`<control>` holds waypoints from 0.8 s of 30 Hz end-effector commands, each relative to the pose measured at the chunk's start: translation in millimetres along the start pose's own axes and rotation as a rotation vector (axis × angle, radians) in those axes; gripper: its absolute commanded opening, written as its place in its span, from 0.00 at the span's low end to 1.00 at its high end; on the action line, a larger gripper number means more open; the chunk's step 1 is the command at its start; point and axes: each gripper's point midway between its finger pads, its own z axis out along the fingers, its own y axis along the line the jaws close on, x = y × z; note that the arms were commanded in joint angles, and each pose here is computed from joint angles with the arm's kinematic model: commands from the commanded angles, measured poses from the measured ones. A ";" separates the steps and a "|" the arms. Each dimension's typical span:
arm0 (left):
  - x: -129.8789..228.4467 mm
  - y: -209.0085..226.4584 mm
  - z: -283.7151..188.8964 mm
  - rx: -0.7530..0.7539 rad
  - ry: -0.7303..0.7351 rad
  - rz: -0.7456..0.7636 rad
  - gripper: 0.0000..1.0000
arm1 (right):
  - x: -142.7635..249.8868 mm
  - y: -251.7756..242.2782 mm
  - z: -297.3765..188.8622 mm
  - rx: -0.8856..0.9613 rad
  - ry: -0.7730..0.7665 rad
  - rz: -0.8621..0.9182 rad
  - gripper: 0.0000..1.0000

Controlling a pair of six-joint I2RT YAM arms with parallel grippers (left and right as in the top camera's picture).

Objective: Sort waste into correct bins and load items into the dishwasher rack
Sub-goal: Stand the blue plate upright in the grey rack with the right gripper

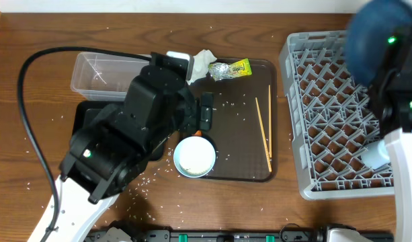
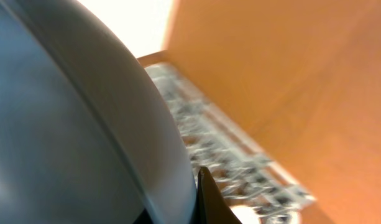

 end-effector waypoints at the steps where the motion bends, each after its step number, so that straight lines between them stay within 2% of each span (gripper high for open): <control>1: -0.6 -0.3 -9.3 0.009 -0.011 0.003 0.95 | -0.8 -23.3 28.9 0.200 0.011 -0.147 0.01; 5: 3.1 1.6 -12.4 0.005 -0.001 0.004 0.95 | -6.3 -13.7 59.4 0.281 0.012 -0.374 0.01; 11: 3.7 1.9 -12.7 0.004 0.001 0.004 0.95 | -4.2 10.2 89.5 0.324 0.017 -0.568 0.01; 15: 3.8 1.8 -12.5 0.004 0.001 0.004 0.95 | 1.3 20.8 106.2 0.375 0.025 -0.621 0.01; 23: 3.8 1.8 -12.5 0.004 0.001 0.004 0.96 | 40.5 60.4 118.6 0.312 0.095 -0.756 0.01; 24: 3.8 1.8 -12.5 0.004 0.001 0.004 0.96 | 43.9 63.8 118.1 0.305 0.100 -0.763 0.04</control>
